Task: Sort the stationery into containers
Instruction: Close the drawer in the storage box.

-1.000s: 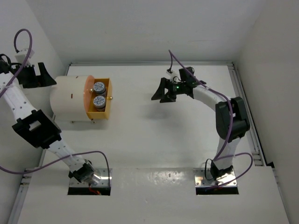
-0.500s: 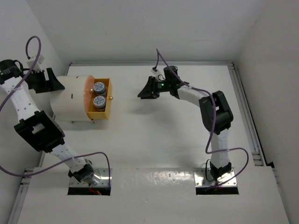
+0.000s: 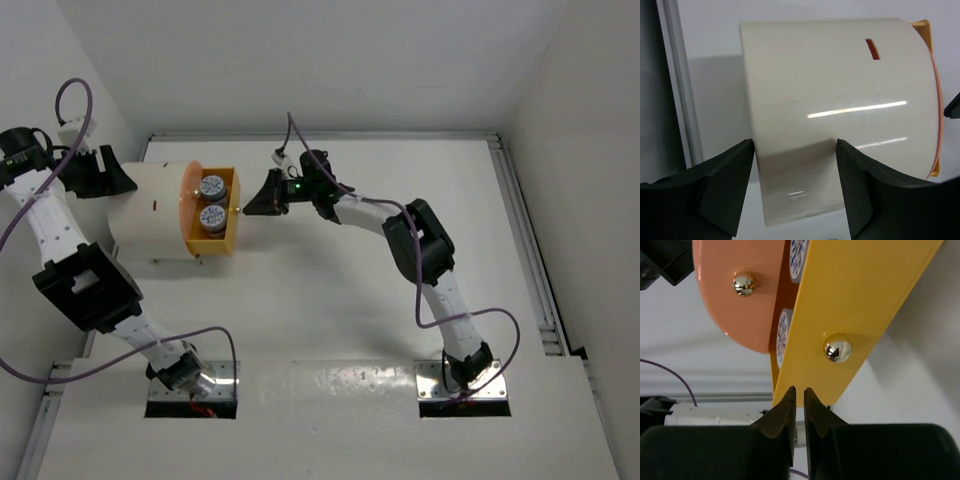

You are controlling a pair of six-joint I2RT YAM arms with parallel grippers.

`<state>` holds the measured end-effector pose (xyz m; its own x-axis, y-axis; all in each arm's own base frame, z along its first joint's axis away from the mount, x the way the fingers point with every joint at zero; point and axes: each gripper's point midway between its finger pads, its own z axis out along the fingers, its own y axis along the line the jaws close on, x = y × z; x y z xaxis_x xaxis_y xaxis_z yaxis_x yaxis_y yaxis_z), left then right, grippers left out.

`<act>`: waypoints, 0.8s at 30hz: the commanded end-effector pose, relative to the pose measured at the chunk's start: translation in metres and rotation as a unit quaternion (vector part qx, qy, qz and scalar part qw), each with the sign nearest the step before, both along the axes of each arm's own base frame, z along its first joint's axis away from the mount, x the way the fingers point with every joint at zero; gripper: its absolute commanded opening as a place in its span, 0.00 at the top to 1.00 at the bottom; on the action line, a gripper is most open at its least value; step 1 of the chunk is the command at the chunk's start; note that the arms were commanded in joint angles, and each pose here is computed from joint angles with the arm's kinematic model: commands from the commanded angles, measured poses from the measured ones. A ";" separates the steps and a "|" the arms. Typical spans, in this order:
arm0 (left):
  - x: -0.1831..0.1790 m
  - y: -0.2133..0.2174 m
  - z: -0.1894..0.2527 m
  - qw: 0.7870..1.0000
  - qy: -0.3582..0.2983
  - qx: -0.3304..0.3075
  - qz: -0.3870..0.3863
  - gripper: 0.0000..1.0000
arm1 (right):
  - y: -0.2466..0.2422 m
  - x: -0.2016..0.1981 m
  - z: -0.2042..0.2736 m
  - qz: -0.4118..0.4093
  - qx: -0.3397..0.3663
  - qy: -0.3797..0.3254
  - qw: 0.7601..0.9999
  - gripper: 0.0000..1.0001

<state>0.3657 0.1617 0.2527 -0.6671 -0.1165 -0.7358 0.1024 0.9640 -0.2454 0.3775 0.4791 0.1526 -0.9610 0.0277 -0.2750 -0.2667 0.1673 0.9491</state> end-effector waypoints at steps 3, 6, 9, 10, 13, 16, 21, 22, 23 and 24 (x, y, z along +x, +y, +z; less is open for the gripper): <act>-0.002 -0.007 -0.023 0.999 0.028 0.025 -0.017 0.29 | 0.024 0.007 0.019 -0.018 0.035 -0.009 0.999 0.89; -0.004 -0.010 -0.022 0.999 0.025 0.030 -0.025 0.29 | 0.034 0.006 0.015 -0.022 0.037 -0.003 0.999 0.89; -0.007 -0.019 -0.029 0.998 0.028 0.031 -0.044 0.29 | 0.048 0.007 0.015 -0.022 0.048 -0.007 0.999 0.89; -0.009 -0.022 -0.034 0.998 0.034 0.029 -0.048 0.30 | 0.054 0.003 0.017 -0.018 0.055 -0.010 0.998 0.89; -0.012 -0.029 -0.041 0.997 0.041 0.030 -0.060 0.32 | 0.071 -0.002 0.018 -0.019 0.062 -0.017 0.998 0.89; -0.014 -0.034 -0.046 0.996 0.046 0.034 -0.069 0.33 | 0.086 -0.011 0.013 -0.016 0.063 -0.011 0.998 0.88; -0.016 -0.037 -0.051 0.995 0.053 0.033 -0.079 0.34 | 0.098 -0.018 0.007 -0.017 0.062 -0.005 0.998 0.88; -0.017 -0.036 -0.051 0.995 0.053 0.035 -0.081 0.34 | 0.099 -0.014 0.003 -0.024 0.061 -0.006 0.998 0.88; -0.017 -0.038 -0.052 0.994 0.052 0.036 -0.085 0.34 | 0.100 -0.012 0.002 -0.028 0.060 -0.008 0.998 0.88; -0.018 -0.038 -0.054 0.994 0.055 0.035 -0.085 0.34 | 0.101 -0.010 0.001 -0.032 0.059 -0.011 0.998 0.87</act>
